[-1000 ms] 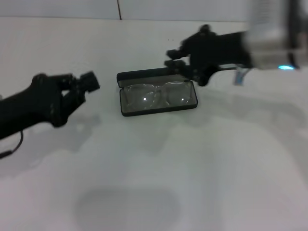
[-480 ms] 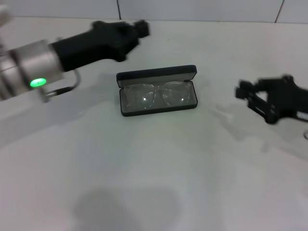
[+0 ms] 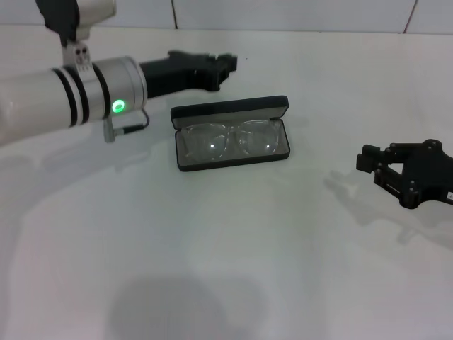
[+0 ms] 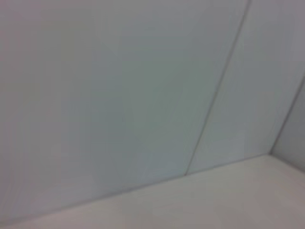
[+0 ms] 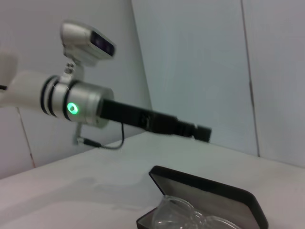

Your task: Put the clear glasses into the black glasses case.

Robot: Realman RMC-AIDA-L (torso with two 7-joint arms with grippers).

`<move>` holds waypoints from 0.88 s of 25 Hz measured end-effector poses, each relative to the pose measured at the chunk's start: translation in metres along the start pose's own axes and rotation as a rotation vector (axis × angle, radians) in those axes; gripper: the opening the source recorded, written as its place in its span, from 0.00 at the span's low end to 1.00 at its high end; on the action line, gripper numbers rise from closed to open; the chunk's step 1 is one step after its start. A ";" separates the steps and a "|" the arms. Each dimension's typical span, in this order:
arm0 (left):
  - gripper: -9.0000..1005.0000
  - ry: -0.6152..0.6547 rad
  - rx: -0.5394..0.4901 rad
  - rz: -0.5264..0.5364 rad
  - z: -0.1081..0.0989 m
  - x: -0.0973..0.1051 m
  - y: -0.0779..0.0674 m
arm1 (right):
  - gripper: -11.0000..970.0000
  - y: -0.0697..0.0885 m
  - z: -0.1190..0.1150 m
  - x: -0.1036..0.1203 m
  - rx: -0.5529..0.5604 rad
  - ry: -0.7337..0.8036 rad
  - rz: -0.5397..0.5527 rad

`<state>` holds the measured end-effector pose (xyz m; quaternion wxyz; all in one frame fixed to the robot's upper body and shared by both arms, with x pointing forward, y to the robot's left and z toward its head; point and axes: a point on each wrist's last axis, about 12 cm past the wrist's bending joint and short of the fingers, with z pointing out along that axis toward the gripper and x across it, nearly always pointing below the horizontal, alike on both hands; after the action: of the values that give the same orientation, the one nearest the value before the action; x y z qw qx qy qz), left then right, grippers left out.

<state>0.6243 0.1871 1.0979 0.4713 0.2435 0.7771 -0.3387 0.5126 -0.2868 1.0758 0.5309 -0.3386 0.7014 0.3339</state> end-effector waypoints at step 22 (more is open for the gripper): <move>0.07 0.089 -0.011 -0.158 -0.009 0.058 -0.004 | 0.18 -0.006 0.015 -0.017 -0.035 -0.023 -0.050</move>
<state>0.5916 0.1948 1.0497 0.4095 0.1935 0.8158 -0.3597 0.5289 -0.2753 1.0884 0.5409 -0.3615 0.6807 0.3368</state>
